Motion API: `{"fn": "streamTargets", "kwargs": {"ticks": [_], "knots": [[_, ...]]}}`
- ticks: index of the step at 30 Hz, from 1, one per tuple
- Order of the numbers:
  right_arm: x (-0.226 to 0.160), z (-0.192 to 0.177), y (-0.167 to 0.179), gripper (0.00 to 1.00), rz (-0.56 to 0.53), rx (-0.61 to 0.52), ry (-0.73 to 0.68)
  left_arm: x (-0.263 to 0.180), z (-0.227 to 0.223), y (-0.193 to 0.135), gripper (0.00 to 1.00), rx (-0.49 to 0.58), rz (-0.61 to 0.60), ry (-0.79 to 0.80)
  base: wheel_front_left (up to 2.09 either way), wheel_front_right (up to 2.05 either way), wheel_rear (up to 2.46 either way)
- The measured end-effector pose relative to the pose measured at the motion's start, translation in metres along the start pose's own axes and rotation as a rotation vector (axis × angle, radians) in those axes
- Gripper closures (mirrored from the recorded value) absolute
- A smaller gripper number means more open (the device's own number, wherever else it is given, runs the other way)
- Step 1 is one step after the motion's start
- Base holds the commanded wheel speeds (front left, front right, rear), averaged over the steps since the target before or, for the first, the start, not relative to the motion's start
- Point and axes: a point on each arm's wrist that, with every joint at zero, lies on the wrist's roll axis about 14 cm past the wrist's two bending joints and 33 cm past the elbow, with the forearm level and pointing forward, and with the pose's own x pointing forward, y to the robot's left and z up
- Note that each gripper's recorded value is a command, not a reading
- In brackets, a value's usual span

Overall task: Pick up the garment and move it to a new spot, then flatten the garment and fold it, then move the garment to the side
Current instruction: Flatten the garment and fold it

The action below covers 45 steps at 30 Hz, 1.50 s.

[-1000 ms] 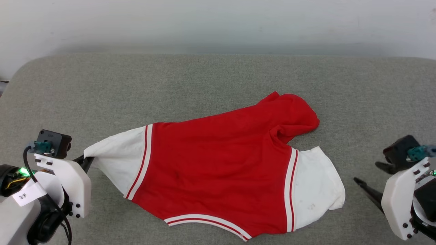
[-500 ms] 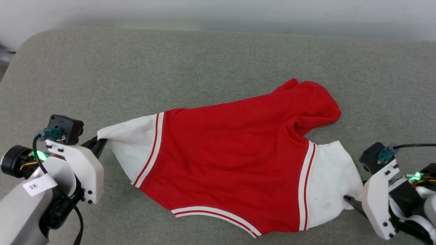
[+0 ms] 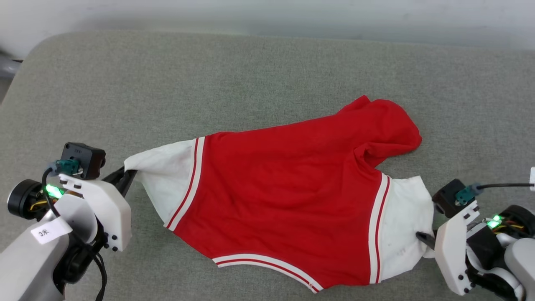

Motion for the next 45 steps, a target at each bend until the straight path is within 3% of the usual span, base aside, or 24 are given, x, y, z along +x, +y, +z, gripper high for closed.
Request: {"fn": "streamTargets", "kwargs": {"ticks": [8,29,35,45], "knots": [[-0.043,0.051,-0.008,1.0,-0.076,-0.017,-0.291,-0.024,0.039,-0.016,1.0,-0.024,-0.034,-0.172,0.0,0.0,0.0],[-0.263,0.197,-0.027,1.0,-0.329,-0.089,-1.078,-0.135,0.262,-0.083,1.0,0.084,-0.233,-0.89,0.0,0.0,0.0],[-0.3,0.227,-0.035,1.0,-0.374,-0.099,-1.187,-0.14,0.301,-0.085,1.0,0.103,-0.24,-0.967,0.0,0.0,0.0],[-0.31,0.285,-0.078,1.0,-0.451,-0.093,-1.238,-0.101,0.357,-0.082,1.0,0.098,-0.25,-1.014,0.0,0.0,0.0]]}}
